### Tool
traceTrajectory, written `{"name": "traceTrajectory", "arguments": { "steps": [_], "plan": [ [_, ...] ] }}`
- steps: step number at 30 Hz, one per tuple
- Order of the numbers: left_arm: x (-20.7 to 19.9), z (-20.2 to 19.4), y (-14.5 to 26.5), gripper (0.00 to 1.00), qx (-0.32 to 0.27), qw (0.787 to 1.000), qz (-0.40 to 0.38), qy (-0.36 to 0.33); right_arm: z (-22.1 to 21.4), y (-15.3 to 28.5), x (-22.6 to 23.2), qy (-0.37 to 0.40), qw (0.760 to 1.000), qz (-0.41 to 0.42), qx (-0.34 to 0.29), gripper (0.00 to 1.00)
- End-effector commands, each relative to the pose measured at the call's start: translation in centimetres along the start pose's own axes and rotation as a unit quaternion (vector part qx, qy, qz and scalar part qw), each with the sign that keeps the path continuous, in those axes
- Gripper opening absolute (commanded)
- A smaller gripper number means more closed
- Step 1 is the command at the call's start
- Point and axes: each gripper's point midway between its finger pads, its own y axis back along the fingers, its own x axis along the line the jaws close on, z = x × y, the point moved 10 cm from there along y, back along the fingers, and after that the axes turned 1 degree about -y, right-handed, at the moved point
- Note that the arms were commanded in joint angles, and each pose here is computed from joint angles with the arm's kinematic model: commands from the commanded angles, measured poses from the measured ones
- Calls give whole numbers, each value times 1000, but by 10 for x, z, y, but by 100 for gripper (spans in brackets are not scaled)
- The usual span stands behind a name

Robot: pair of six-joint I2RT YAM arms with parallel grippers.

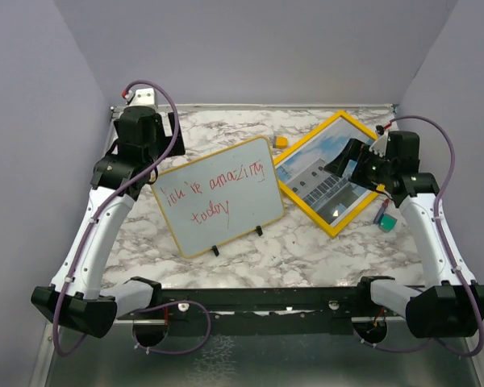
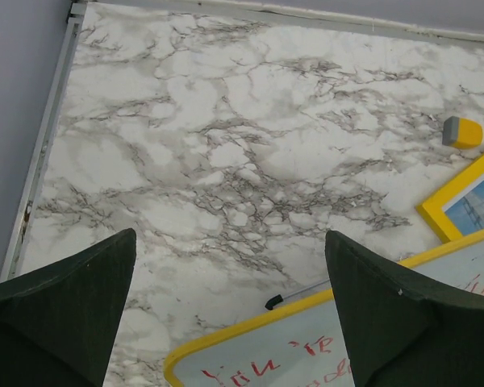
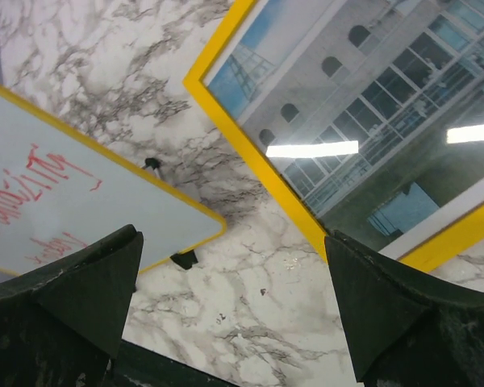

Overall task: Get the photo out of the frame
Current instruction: Move the distractor to the corner of the board.

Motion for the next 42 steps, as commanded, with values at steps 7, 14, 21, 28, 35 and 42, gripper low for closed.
{"name": "traceTrajectory", "arguments": {
  "steps": [7, 14, 21, 28, 35, 42],
  "plan": [
    [14, 1, 34, 99, -46, 995, 38, 79, -33, 0, -11, -64, 998, -11, -9, 100],
    [12, -3, 65, 99, -73, 991, -39, 107, -75, -10, -9, -94, 989, 100, 56, 100],
    [6, -5, 79, 99, -74, 985, -106, 118, -113, -19, -3, -60, 990, 38, 120, 100],
    [4, -7, 77, 99, -68, 984, -111, 122, -138, -18, -3, -68, 990, 34, 118, 100],
    [2, -8, 76, 99, -64, 982, -119, 129, -169, -24, 4, -59, 978, 94, 177, 100],
    [0, -12, 72, 99, -53, 982, -124, 135, -193, -40, 35, -42, 966, 161, 199, 100]
  ]
}}
